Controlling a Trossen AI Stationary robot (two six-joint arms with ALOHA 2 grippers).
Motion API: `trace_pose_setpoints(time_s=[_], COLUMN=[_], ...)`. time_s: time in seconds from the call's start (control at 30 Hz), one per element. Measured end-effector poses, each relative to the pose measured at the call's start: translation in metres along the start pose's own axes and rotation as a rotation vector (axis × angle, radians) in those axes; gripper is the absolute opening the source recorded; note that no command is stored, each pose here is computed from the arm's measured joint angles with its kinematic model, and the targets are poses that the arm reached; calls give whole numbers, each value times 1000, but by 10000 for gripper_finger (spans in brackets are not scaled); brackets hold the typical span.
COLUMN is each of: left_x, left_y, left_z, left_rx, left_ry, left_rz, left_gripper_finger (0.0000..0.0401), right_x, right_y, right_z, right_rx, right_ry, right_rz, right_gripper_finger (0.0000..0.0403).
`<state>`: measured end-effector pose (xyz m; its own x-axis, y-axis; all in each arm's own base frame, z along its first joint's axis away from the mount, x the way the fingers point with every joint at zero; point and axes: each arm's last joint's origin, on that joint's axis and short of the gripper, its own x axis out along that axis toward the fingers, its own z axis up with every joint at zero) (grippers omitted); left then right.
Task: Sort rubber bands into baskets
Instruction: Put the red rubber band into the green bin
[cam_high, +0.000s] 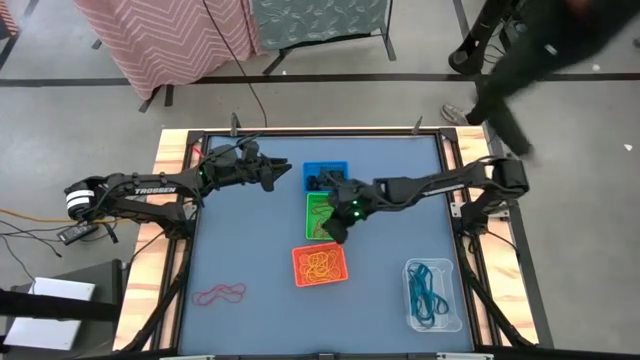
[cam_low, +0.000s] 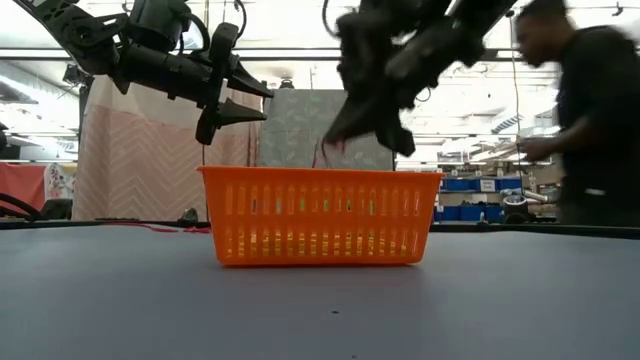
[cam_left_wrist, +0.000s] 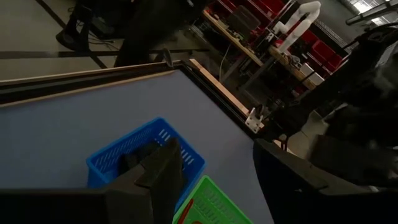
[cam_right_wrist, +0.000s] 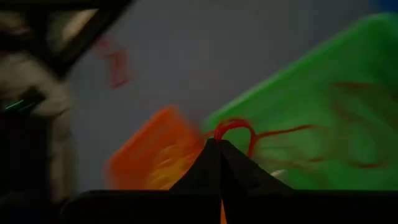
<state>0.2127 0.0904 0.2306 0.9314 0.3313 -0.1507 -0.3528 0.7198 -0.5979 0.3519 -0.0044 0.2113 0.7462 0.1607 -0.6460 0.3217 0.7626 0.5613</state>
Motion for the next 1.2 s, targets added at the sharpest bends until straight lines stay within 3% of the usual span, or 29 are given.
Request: trace_pose_setpoints(time_s=[0.17,0.4,0.6,0.73,0.93,1.2], left_x=[0,0,0,0,0,0], left_y=[0,0,0,0,0,0], left_z=[0,0,0,0,0,0], left_rx=[0,-1,5,5,5,6], left_ry=[0,0,-3,-3,-3,-4], left_rz=[0,1,4,4,4,4], left_gripper_finger=[201,201,201,201,201,201], right_x=[16,11,14,15,16,9], right_y=[-22,-39,-37,-33,-31,-15], right_z=[2,0,5,4,3,16], right_rx=[40,78,85,80,81,-110], right_ry=[-25,-105,-66,-51,0,-18], right_rz=[-120,-429,-268,-222,-163,-161], right_gripper_finger=[2,2,5,22,111,280])
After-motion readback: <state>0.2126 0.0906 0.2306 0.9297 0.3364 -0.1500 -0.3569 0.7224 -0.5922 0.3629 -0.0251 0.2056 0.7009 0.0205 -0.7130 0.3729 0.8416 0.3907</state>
